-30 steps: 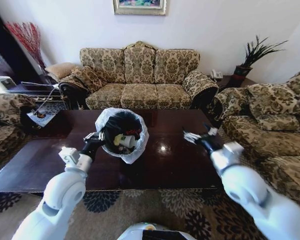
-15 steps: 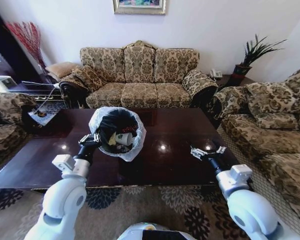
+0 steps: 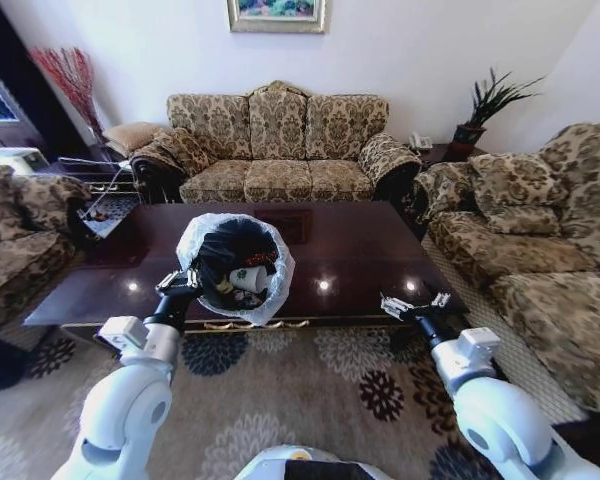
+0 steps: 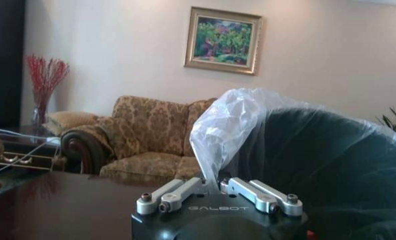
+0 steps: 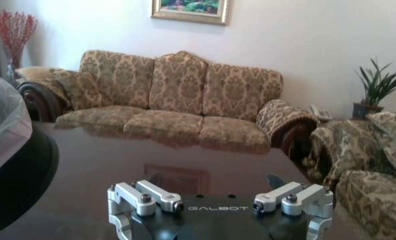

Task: Move to the front of the table and place the trash on the table into the trash bin.

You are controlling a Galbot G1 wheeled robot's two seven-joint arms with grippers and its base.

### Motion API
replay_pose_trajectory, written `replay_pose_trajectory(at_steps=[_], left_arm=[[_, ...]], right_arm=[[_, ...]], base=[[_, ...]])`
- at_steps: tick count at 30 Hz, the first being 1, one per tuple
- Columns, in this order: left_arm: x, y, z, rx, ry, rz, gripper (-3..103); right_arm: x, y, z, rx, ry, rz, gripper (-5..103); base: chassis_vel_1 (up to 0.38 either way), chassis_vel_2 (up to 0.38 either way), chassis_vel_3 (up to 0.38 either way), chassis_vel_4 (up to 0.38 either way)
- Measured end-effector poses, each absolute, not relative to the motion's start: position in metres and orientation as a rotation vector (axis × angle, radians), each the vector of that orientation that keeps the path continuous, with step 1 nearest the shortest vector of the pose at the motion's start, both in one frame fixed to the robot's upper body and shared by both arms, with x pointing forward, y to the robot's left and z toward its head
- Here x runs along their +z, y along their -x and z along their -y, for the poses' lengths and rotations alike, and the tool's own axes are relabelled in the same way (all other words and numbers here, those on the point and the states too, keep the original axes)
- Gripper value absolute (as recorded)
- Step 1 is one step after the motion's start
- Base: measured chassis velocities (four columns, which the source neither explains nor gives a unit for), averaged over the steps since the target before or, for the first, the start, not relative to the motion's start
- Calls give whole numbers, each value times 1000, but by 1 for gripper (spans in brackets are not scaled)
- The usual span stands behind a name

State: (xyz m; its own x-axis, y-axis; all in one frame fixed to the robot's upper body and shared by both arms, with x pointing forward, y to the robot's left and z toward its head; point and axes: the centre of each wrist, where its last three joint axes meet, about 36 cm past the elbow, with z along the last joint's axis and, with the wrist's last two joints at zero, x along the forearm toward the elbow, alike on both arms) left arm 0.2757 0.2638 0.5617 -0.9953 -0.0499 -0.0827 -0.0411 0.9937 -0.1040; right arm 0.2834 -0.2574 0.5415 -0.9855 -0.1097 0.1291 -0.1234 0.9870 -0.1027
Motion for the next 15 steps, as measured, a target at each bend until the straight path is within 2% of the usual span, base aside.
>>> replay_pose_trajectory(at_steps=[15], left_arm=[[559,-273,-267,-151,93,-3060,3]], right_arm=[[539,-276,251,168,-216,2994,100]], base=[[212,-212,-207,218]])
